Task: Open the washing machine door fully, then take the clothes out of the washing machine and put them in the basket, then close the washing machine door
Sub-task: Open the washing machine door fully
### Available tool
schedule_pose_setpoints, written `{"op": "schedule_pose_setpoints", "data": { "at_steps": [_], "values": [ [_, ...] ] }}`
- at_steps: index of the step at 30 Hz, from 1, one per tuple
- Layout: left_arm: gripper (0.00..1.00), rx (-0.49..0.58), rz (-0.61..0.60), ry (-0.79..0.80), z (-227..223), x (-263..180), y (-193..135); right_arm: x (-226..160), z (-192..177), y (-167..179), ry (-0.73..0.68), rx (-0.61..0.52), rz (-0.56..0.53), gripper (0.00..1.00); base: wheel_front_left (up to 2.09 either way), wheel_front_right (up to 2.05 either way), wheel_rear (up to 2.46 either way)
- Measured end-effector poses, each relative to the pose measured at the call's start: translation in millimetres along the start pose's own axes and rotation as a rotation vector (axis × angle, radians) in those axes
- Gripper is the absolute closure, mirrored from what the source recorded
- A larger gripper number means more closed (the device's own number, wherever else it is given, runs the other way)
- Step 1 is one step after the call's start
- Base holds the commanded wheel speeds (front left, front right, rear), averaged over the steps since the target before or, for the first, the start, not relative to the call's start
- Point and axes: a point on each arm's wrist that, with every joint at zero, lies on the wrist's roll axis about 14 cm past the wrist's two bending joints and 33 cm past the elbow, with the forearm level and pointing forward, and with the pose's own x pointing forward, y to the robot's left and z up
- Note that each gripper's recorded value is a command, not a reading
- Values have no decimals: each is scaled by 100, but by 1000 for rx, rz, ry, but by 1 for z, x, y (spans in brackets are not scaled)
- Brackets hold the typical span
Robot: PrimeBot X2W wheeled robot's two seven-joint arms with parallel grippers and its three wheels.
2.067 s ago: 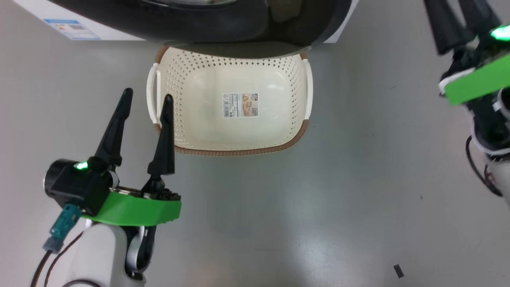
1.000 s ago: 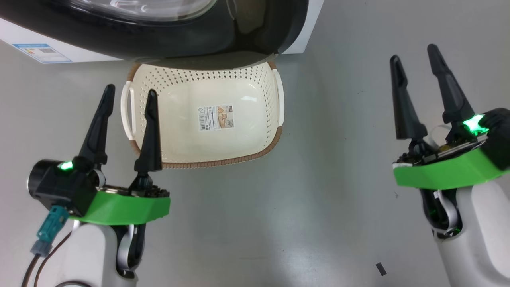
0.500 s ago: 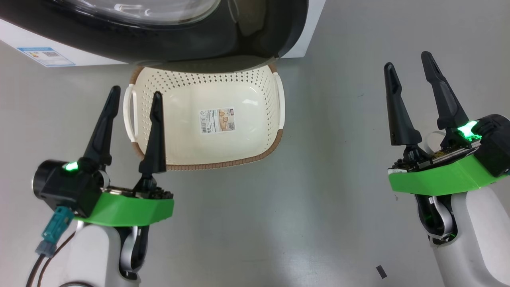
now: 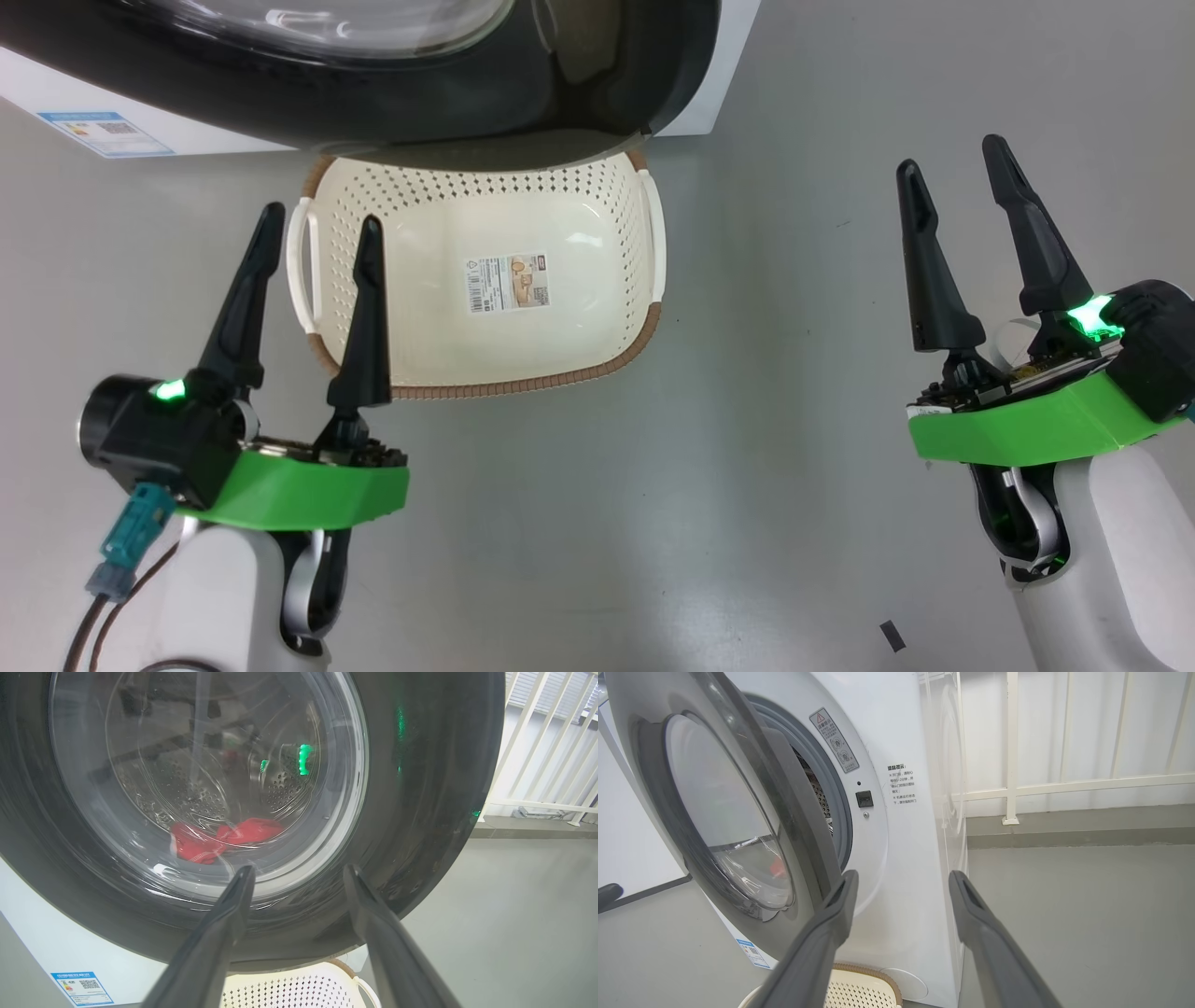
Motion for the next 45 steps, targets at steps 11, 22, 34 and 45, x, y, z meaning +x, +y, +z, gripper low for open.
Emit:
{"op": "schedule_pose_setpoints", "data": {
  "at_steps": [11, 22, 34, 45],
  "values": [
    [0, 6, 7, 8, -1, -3, 3, 19, 2, 14, -11, 63, 63, 100, 0, 0, 0],
    [0, 16, 22, 6, 2, -7, 10, 76, 26, 39, -63, 350, 140, 100, 0, 0, 0],
    [0, 20, 60, 25, -3, -13, 21, 129, 27, 65, 162, 1010, 211, 100, 0, 0, 0],
    [0, 33, 83, 47, -10, -17, 29, 138, 16, 108, 492, 1351, 433, 100, 0, 0, 0]
  ]
}}
